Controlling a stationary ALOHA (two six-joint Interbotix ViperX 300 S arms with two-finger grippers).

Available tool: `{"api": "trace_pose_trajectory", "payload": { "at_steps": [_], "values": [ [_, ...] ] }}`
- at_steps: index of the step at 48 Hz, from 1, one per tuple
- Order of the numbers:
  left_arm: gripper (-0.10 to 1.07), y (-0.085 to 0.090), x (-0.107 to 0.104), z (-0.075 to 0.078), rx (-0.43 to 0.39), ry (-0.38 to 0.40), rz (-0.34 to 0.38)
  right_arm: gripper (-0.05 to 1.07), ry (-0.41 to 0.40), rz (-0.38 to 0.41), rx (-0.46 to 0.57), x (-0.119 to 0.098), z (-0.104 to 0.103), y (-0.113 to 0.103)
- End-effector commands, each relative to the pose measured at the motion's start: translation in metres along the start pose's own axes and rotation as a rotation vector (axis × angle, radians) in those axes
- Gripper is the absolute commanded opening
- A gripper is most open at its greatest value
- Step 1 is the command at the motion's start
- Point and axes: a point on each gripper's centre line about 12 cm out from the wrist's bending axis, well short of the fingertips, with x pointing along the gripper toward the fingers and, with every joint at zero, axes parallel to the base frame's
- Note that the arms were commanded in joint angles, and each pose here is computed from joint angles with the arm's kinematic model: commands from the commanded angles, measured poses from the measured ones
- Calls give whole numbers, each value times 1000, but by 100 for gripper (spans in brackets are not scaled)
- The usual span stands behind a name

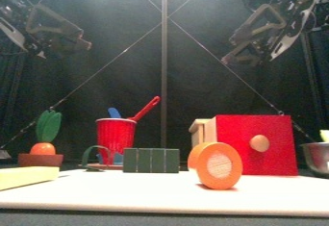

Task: Put carrot bottom into bowl

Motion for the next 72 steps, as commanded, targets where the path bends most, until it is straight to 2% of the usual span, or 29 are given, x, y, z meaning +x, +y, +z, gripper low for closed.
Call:
{"api": "trace_pose_trajectory", "payload": {
  "at_steps": [1, 7, 11, 18, 26, 30, 39, 43, 49, 58, 66, 72],
  "values": [
    [80, 2, 1, 3, 6, -10, 9, 92, -36, 9, 2, 0, 12, 4],
    [80, 2, 0, -1, 7, 1, 9, 92, -32, 16, -1, 0, 11, 5],
    [80, 3, 1, 0, 8, -4, 11, 92, -30, 16, 34, 2, 13, 6],
    [80, 3, 1, 4, 9, -17, 15, 93, -13, 17, 213, 8, 19, 8],
    [80, 6, 1, 6, 7, -38, 27, 93, 98, 68, 359, 16, 18, 19],
    [80, 6, 1, 8, 2, -57, 32, 93, 164, 88, 473, 23, 17, 25],
    [80, 7, 1, 10, 4, -66, 37, 93, 301, 92, 691, 41, 12, 36],
    [80, 7, 1, 9, 1, -64, 39, 93, 371, 77, 802, 46, 6, 38],
    [80, 11, 1, 9, -17, -62, 59, 92, 433, 47, 964, 47, 0, 42],
    [80, 14, 1, 8, -13, -60, 73, 91, 502, -10, 1096, 48, -7, 47],
    [80, 18, -1, 5, -11, -50, 92, 88, 640, -102, 1115, 59, -21, 59],
    [80, 18, 0, 5, -5, -53, 91, 85, 710, -184, 1107, 72, -25, 69]
  ]
}}
